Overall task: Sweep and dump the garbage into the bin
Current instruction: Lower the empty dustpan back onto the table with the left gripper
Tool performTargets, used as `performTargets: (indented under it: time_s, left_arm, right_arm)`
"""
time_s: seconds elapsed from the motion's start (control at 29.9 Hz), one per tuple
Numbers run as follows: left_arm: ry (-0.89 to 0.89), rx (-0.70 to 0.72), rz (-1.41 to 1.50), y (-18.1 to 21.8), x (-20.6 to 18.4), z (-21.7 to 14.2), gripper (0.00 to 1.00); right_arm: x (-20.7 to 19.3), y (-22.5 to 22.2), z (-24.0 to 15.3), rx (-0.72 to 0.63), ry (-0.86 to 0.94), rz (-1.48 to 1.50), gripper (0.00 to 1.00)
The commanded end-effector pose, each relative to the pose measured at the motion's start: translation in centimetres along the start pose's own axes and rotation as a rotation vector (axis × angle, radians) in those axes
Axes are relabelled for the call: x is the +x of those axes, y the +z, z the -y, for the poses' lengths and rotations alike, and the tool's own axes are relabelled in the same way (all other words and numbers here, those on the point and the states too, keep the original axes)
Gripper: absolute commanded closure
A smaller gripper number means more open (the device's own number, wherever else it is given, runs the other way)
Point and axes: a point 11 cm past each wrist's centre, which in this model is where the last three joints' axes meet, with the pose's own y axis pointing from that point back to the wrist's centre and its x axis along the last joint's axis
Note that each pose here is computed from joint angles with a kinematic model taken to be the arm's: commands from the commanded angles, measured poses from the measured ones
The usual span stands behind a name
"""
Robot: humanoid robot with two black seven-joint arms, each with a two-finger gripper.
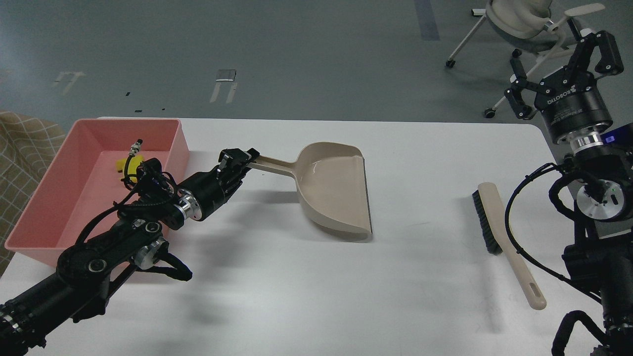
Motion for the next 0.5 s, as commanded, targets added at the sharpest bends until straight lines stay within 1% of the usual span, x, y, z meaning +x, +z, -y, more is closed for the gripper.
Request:
performTargets:
  time_s: [0.0, 0.17, 0.47]
  left_arm:
    - [-0.01, -0.022, 0.022, 0.6, 0.4, -0.8, 1.0]
    - [-0.014, -0.022, 0.024, 0.6, 0.4, -1.1, 1.0]
    - [-0.01, -0.001, 0.003, -0.5, -0.2, -1.6, 1.0]
  right_arm:
    - [0.1, 0.1, -0.1, -0.002, 0.002, 0.001, 0.0]
    - [0.1, 0.2, -0.2, -0.004, 0.004, 0.003, 0.0]
    - [0.1, 0.2, -0.2, -0.006, 0.003, 0.0, 0.0]
